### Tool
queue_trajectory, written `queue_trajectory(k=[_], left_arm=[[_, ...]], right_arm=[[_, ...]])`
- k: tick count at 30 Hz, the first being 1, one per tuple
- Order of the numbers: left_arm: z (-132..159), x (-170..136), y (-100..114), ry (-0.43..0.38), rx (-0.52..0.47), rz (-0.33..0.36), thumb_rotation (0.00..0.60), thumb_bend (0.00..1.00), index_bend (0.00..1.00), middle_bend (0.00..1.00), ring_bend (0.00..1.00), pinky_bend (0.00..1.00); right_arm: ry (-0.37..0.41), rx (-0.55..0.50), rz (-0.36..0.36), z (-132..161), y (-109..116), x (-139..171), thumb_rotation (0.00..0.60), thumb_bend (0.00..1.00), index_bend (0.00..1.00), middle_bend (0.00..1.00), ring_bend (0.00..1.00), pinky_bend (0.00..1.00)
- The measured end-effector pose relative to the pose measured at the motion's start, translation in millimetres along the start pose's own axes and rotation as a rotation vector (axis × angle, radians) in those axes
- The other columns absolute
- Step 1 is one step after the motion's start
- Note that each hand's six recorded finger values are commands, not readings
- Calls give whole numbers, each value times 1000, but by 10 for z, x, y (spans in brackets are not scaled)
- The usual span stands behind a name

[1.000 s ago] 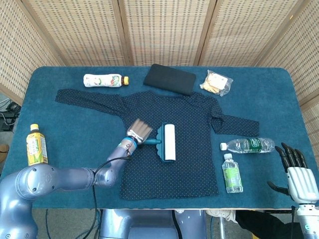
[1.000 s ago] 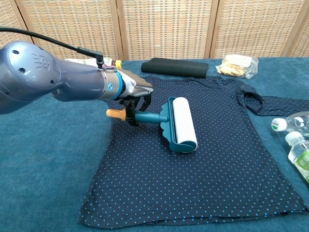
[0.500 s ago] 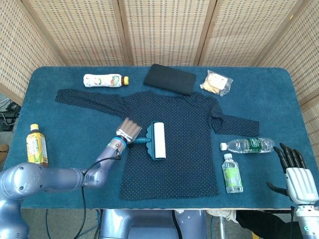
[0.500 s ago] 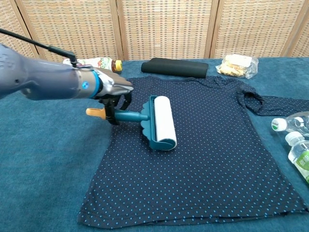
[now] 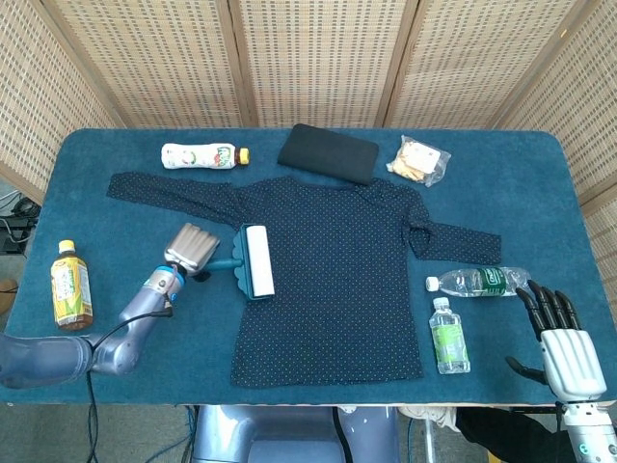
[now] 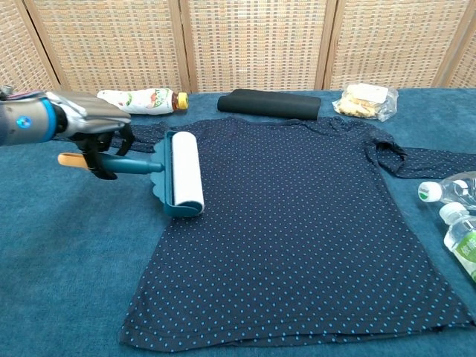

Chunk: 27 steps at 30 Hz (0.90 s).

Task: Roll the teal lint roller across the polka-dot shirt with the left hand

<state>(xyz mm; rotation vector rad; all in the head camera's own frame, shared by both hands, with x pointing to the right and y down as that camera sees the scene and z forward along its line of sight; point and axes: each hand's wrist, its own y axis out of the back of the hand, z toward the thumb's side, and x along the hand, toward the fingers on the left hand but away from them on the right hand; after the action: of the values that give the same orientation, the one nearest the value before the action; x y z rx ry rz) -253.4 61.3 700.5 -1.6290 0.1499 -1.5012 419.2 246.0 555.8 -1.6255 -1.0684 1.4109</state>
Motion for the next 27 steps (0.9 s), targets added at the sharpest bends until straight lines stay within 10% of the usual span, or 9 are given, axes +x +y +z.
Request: queue_trajectory(k=[6,15,27], left_arm=[[-293,-164,-174,28,-35,24,600,594,749,642,568,493],[-544,-226,-368,77,-43,22,600,239,127,0,1,11],[-614,-270,-299,122,-153,145,600,192,0,0,0,0]], right_arm=[[19,10,0,71,-10,37,600,88,0,0,0,0],[32,13,-8,121,1,58,600,87,0,0,0,0],[31,7,-15,115,31,59,600,87,0,0,0,0]])
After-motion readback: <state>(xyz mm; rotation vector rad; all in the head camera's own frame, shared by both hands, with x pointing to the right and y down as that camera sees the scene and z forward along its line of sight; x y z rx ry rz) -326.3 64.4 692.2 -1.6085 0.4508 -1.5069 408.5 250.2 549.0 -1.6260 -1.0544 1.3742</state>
